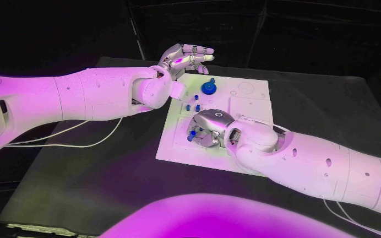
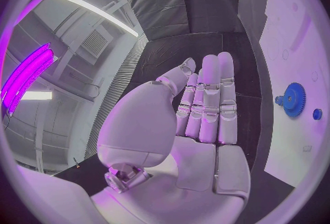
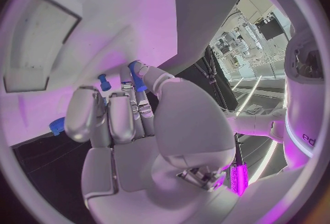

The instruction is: Assemble the parts on the task board

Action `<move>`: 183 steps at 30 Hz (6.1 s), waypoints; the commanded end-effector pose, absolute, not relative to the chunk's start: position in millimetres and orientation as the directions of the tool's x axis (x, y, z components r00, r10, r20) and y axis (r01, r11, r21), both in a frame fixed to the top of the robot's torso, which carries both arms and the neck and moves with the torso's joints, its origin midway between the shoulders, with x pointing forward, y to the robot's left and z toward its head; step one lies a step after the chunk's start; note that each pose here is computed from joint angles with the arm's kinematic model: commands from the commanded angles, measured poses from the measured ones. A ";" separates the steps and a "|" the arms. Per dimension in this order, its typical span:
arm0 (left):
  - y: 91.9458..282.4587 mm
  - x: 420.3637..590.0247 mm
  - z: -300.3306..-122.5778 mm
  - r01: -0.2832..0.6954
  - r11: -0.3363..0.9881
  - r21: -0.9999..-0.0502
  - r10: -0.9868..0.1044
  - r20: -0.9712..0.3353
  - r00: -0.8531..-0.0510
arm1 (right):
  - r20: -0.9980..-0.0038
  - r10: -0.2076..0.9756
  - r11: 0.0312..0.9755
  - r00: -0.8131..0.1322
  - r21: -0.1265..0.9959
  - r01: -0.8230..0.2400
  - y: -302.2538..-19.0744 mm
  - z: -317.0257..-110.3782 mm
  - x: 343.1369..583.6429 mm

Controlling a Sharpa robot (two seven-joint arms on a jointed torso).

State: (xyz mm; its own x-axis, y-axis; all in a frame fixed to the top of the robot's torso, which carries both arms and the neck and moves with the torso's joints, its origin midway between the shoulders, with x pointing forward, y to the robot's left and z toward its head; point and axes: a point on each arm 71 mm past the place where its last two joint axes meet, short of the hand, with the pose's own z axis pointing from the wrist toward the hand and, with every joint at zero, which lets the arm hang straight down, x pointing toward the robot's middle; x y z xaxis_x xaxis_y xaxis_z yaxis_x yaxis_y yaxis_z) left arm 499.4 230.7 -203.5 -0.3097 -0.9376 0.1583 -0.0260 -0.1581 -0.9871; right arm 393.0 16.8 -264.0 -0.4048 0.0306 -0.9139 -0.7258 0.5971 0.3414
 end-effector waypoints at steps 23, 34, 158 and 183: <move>229.6 499.5 -201.3 -0.020 -0.170 -0.985 -0.932 0.167 -0.322 | -0.930 0.103 0.575 -0.352 0.344 -0.742 17.7 -253.5 385.0; 230.5 499.6 -201.4 -0.020 -0.169 -0.985 -0.933 0.166 -0.320 | -0.931 0.099 0.581 -0.351 0.341 -0.739 11.5 -252.9 383.1; 241.8 499.3 -203.3 -0.022 -0.165 -0.986 -0.938 0.163 -0.307 | -0.880 0.332 0.890 -0.340 0.411 -0.196 -154.5 -264.4 384.8; 238.4 499.1 -203.6 -0.029 -0.167 -0.986 -0.934 0.167 -0.315 | -0.817 0.369 0.849 -0.442 0.491 -0.198 -125.0 -264.9 376.5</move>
State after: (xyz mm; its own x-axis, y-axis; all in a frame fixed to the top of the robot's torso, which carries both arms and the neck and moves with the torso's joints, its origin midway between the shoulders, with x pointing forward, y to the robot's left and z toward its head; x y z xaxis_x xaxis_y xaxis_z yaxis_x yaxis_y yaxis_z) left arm 499.3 240.4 -205.0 -0.3025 -0.9399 0.1585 -0.0316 -0.1563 -0.9872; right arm 377.7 -127.6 -260.5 -0.3780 0.3964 -0.8367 -0.2170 0.8406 0.4963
